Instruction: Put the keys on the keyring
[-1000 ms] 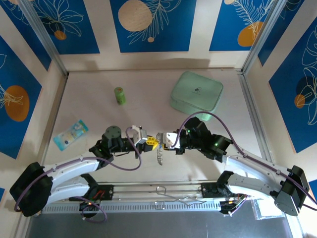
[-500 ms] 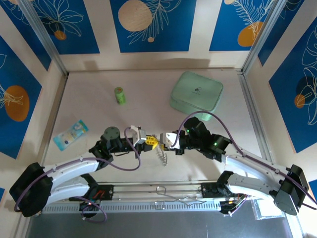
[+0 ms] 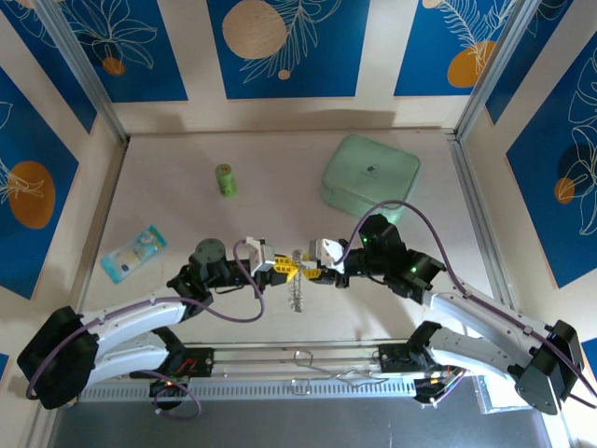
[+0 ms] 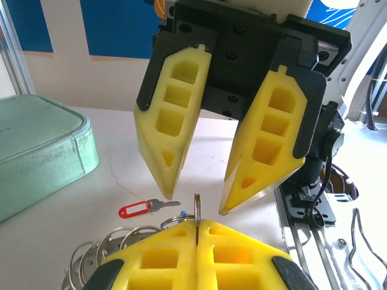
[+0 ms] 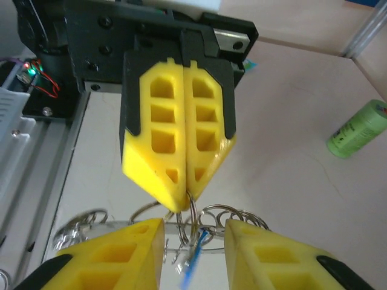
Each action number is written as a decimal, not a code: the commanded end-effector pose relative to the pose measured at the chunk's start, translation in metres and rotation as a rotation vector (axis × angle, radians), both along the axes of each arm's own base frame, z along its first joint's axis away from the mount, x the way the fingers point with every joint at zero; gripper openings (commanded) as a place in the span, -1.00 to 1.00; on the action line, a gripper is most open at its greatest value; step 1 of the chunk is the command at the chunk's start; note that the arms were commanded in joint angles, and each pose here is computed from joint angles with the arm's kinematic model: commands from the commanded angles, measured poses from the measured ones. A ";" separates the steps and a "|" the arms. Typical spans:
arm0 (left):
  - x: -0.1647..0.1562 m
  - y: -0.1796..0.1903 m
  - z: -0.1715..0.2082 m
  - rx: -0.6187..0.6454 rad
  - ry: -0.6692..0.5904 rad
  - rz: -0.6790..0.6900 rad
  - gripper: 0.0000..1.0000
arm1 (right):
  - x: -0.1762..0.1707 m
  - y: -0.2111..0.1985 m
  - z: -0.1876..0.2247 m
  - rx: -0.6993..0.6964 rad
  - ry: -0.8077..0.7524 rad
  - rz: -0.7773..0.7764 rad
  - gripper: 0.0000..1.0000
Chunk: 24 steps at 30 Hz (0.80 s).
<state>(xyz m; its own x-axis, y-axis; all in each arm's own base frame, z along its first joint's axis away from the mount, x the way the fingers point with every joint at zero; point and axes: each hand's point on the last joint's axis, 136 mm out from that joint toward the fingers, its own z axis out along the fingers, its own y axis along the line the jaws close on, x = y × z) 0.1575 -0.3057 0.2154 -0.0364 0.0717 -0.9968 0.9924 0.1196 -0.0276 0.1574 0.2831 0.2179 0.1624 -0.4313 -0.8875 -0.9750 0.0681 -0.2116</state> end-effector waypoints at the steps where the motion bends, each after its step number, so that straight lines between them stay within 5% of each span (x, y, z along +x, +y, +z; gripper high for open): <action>1: -0.009 -0.004 0.017 -0.055 -0.068 -0.052 -1.00 | -0.005 0.005 0.006 0.035 0.037 0.036 -0.48; 10: -0.008 -0.003 0.014 -0.035 -0.075 -0.037 -1.00 | -0.006 0.003 0.004 -0.009 0.041 0.051 -1.00; 15: -0.002 -0.002 -0.004 0.106 -0.082 -0.016 -0.57 | -0.007 -0.002 0.008 -0.078 0.023 0.061 -1.00; 24: -0.003 -0.006 -0.004 0.202 -0.119 -0.067 -0.57 | -0.008 0.003 0.006 -0.210 -0.013 0.096 -1.00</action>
